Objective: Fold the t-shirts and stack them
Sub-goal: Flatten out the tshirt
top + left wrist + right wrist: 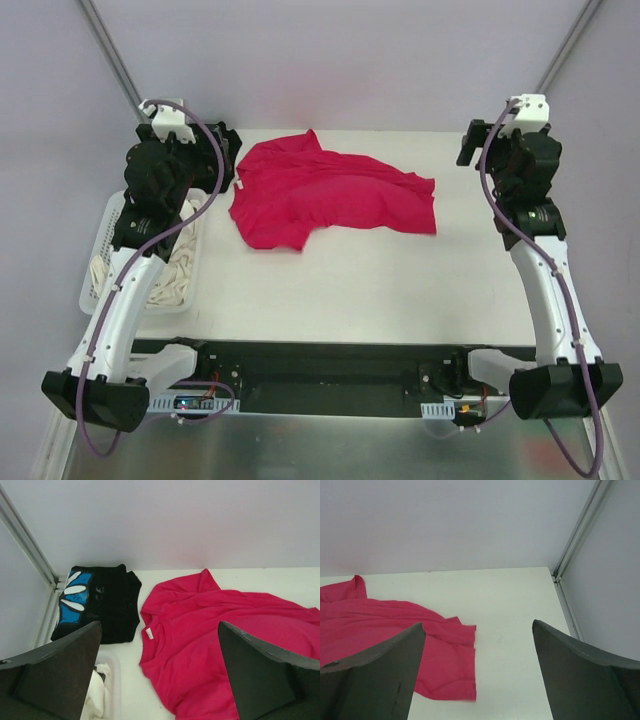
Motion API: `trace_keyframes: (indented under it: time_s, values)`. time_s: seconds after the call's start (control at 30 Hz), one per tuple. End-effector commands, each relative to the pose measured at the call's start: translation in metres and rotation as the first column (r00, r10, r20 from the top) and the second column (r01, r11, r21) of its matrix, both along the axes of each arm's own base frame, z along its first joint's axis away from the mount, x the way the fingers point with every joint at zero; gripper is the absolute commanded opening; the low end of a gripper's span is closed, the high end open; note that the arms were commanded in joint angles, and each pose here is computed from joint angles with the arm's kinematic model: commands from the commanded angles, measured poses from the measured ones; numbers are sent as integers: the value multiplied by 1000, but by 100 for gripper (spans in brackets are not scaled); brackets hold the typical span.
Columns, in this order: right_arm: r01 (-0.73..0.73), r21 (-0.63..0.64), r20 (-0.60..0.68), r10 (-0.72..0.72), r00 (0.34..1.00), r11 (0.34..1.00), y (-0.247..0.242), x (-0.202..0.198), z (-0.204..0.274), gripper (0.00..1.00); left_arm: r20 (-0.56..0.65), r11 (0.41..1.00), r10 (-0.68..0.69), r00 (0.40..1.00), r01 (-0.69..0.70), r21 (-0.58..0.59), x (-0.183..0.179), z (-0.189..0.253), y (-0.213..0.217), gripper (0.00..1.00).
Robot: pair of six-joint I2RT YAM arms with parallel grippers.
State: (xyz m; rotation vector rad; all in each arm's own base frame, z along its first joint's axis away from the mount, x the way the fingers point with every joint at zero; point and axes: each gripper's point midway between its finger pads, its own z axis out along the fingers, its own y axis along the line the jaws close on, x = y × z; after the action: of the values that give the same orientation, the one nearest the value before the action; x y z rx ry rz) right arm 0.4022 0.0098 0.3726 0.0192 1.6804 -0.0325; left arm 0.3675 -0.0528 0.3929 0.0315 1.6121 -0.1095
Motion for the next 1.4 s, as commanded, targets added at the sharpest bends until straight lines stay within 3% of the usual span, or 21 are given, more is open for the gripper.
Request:
trace_keyframes:
  time_s: [0.0, 0.23, 0.43, 0.53, 0.6, 0.7, 0.77, 1.03, 1.37]
  values:
    - [28, 21, 129, -31, 991, 999, -8, -34, 46, 90, 117, 998, 42, 992, -37, -46, -26, 42, 9, 99]
    - [38, 27, 83, -41, 996, 999, -9, -38, 32, 90, 72, 996, 33, 997, -28, -79, -10, 42, 3, 99]
    - [-35, 97, -51, 40, 998, 995, 11, -18, -27, 89, -133, 995, -29, 991, 16, -102, 19, -35, -19, 99]
    - [-57, 123, -113, 71, 991, 991, 19, -3, -49, 81, -228, 995, -49, 972, 29, -91, 25, -73, -34, 99]
    - [-50, 137, -179, 75, 981, 989, 21, 6, -72, 75, -295, 997, -52, 954, 33, -70, 29, -97, -45, 99]
    - [-64, 183, -256, 110, 960, 981, 30, 11, -93, 59, -424, 996, -73, 903, 44, -78, 31, -131, -61, 99]
    - [-72, 206, -295, 132, 946, 976, 35, 13, -102, 58, -512, 994, -86, 854, 40, -100, 30, -153, -71, 99]
    - [-51, 249, -447, 161, 880, 967, 49, 24, -152, 60, -630, 989, -123, 767, 39, -146, 30, -184, -96, 99]
    - [-45, 246, -528, 172, 832, 968, 67, 28, -178, 59, -779, 997, -73, 622, 28, -71, 13, -237, -111, 99]
